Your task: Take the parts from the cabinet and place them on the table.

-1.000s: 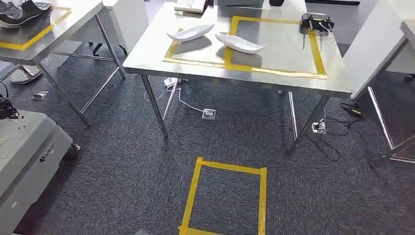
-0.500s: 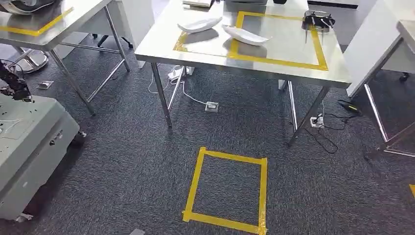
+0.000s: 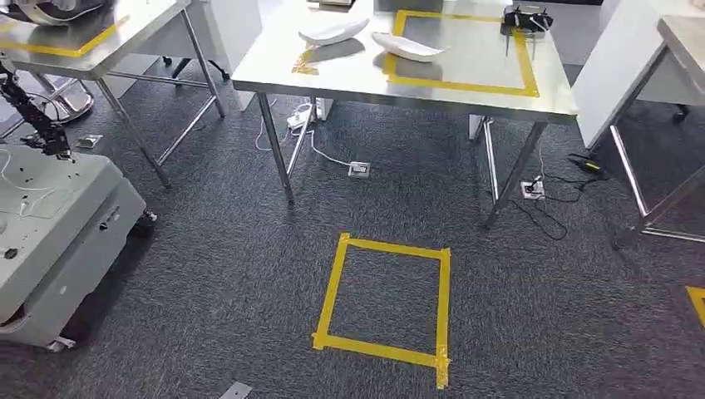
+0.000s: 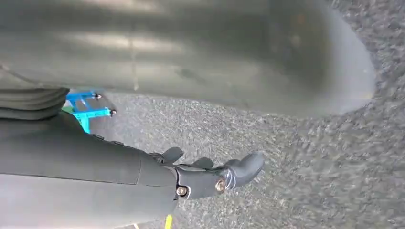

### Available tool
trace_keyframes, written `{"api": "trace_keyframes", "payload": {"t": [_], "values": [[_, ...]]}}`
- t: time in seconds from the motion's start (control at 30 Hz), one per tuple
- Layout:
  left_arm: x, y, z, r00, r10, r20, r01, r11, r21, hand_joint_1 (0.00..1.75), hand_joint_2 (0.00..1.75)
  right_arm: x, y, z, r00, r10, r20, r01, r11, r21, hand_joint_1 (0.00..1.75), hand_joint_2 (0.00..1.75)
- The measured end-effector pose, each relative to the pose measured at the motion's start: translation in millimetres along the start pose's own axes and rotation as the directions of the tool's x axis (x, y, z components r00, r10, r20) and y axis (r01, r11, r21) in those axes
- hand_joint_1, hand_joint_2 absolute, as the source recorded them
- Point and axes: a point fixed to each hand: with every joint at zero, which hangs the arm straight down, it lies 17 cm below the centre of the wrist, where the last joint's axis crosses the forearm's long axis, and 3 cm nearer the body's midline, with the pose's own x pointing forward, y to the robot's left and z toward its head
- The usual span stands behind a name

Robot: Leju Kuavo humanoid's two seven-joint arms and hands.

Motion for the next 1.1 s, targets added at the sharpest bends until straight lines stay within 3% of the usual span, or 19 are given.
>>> {"api": "trace_keyframes", "payload": {"t": [1.1], "values": [[0.1,0.4,0.1,1.0,-0.025,-0.002,0.025,1.0,0.011,0.0,0.0,-12.1,1.6,0.7,0.998,0.041,-0.05,-0.042,0.999,-0.008,0.0,0.0]]}}
